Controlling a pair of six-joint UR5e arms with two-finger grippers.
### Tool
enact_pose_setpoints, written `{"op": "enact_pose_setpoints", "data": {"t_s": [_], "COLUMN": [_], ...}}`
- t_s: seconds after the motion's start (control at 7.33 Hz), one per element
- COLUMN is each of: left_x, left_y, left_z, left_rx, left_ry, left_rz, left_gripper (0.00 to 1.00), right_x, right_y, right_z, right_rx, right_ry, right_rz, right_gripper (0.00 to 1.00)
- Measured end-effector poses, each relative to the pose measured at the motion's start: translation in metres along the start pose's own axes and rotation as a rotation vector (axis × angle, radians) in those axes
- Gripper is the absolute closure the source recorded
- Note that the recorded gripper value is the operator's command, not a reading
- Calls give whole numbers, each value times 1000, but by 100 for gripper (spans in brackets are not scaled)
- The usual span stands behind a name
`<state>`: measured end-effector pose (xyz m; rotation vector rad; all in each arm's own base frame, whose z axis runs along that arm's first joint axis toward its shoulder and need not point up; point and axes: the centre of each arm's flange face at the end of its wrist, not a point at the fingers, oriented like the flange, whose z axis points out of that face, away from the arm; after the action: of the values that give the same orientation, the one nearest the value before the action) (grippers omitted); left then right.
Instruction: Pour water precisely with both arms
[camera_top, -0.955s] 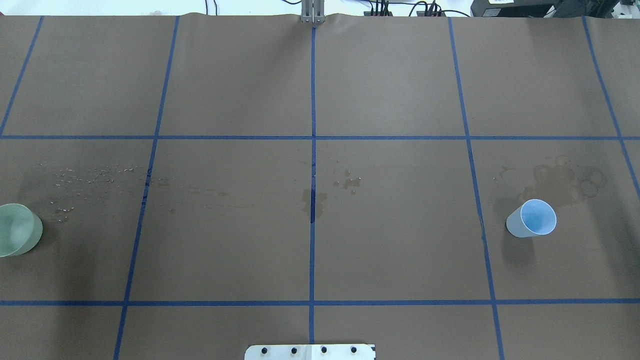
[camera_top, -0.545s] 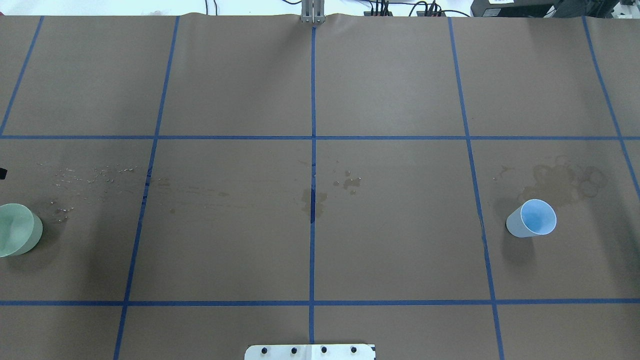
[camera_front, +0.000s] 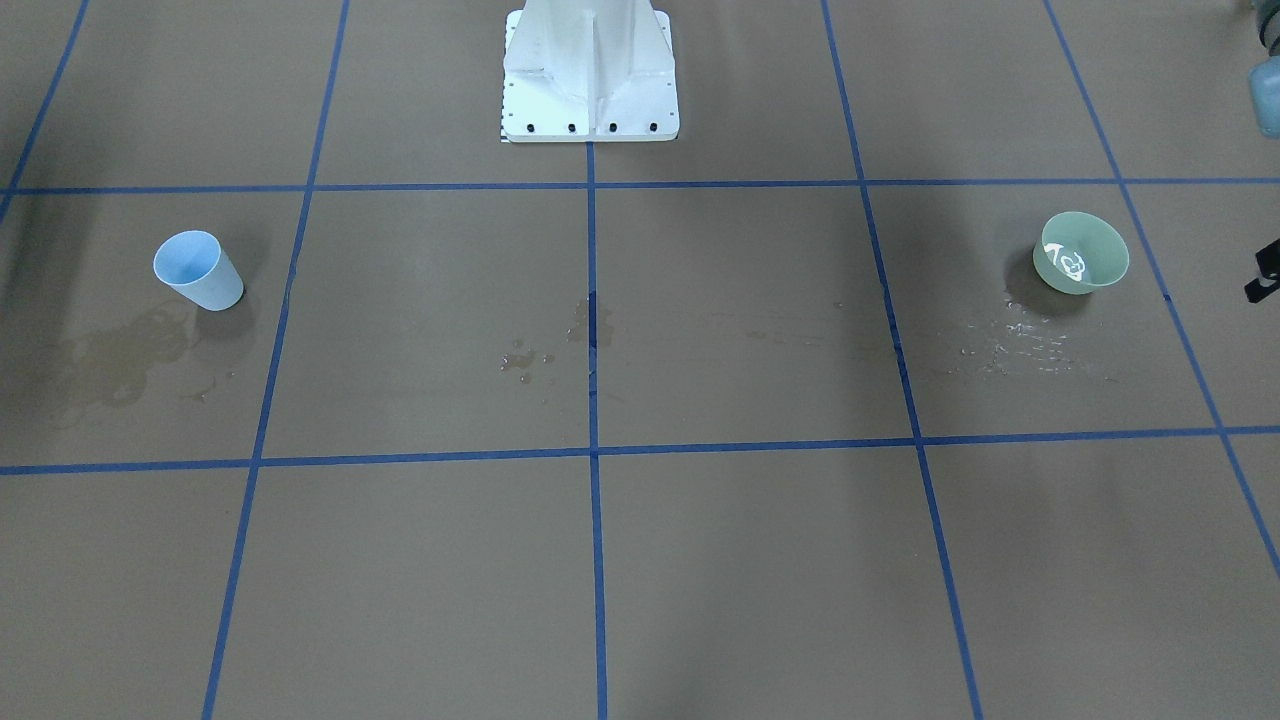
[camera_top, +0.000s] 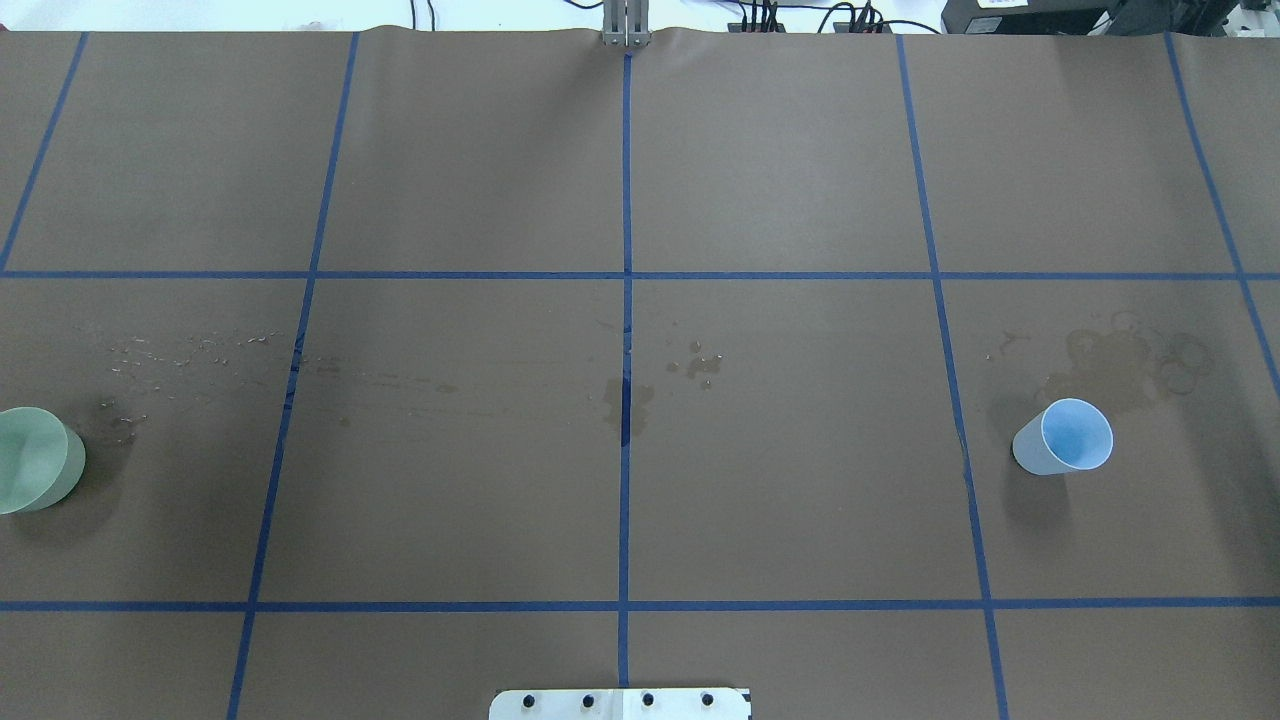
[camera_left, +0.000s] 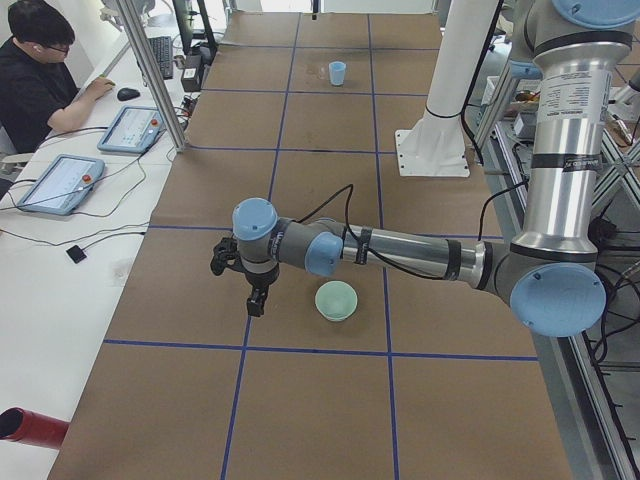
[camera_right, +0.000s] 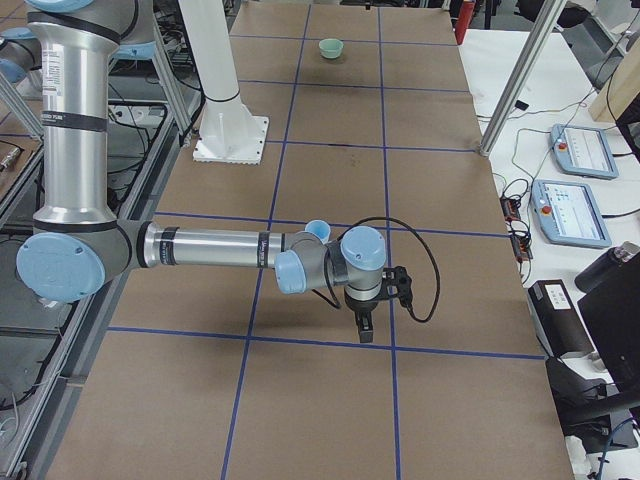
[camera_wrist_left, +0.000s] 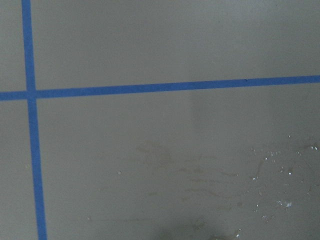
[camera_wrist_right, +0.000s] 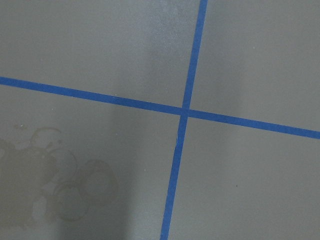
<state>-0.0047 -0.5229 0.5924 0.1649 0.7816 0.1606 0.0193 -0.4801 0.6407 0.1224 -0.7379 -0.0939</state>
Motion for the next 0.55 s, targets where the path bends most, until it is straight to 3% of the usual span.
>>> {"op": "enact_pose_setpoints", "data": {"t_s": [0.27,0.55], "left_x": [-33,-48], "left_y": [11,28], "left_z": [-6,-3], "left_rx": [-1,-7], "left_ry": [-15,-21], "left_rz": [26,8], "left_gripper": [0,0], "right_x": [-17,-21], "right_y": [-1,6], "right_z": [-23,-32], "right_rx": [-36,-58], "right_ry": [-29,-102], "right_rz": [47,88], "right_gripper": [1,1]}}
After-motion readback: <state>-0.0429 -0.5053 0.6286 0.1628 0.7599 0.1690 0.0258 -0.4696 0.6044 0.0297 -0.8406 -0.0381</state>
